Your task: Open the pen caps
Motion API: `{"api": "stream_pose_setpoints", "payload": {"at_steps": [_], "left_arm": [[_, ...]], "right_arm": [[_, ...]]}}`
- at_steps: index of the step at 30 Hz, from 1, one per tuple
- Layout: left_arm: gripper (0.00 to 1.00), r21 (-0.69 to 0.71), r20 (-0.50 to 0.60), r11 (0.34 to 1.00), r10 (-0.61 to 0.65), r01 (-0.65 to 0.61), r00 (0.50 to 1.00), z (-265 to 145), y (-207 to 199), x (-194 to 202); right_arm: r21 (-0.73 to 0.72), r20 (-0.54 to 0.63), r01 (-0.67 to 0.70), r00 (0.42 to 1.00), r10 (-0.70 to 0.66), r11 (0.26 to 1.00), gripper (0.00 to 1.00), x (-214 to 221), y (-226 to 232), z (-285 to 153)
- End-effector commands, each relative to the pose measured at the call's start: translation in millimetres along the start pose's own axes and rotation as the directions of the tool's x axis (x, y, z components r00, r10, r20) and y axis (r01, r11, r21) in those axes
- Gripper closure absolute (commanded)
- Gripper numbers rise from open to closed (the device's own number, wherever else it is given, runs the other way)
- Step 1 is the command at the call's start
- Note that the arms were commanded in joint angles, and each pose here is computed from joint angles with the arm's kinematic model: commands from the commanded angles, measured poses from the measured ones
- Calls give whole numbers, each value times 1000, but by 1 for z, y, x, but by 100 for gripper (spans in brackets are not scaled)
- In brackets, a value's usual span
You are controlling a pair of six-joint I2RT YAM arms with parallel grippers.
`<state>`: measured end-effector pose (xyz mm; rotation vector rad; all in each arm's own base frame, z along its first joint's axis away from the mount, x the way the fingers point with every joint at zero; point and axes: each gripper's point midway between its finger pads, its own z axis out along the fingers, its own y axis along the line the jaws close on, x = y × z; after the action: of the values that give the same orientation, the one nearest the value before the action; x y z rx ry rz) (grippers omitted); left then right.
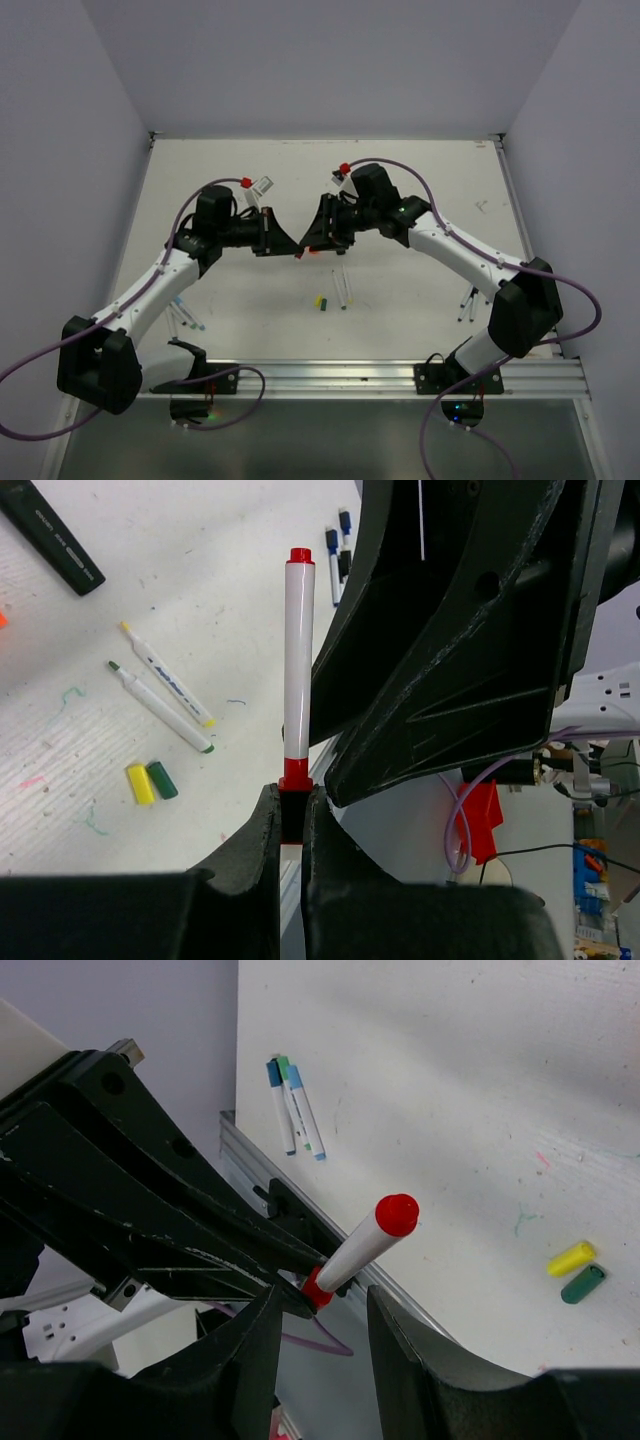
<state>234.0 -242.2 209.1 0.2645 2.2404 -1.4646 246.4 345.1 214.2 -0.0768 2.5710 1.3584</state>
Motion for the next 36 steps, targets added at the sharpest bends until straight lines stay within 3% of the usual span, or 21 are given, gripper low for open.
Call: {"api": "stream_pose_setpoints", "payload": {"at_steps": [1, 10, 13, 15, 17, 21, 24, 28, 30, 36], "left_arm": [[100, 46, 4, 998, 53, -53, 999, -6, -25, -3], [100, 52, 7, 997, 61, -61, 998, -12, -33, 1], [100, 55, 3, 997, 57, -57, 998, -12, -33, 3], [100, 59, -2, 997, 56, -56, 998, -12, -33, 4], [100, 64, -5, 996, 60, -59, 998, -12, -35, 5], [100, 54, -19, 996, 65, -64, 998, -11, -31, 7], [76, 21, -23, 998, 64, -63, 998, -10, -24, 6], [56, -2, -12, 998, 69, -69, 998, -10, -21, 3], [48, -13, -10, 997, 69, -70, 998, -10, -20, 2], [41, -31, -3, 997, 67, -67, 998, -8, -15, 1]], "right_arm": [[-23, 75, 31, 997, -29, 999, 57, -15, 12, -1], [54, 82, -4, 997, -1, 999, 59, -22, -7, 6], [50, 63, -14, 998, 11, 999, 63, -22, -9, 10], [35, 65, -12, 998, 9, 999, 75, -24, -6, 11], [27, 74, -5, 997, 3, 1000, 100, -26, -3, 11], [-17, 83, 16, 996, -15, 1000, 100, -27, 8, 7], [-24, 87, 20, 996, -18, 1000, 100, -27, 11, 3], [-27, 89, 8, 996, -5, 1000, 100, -25, 11, 2], [-28, 91, 2, 996, 0, 1000, 100, -25, 11, 2], [-36, 90, 0, 996, 3, 999, 100, -25, 14, 2]]}}
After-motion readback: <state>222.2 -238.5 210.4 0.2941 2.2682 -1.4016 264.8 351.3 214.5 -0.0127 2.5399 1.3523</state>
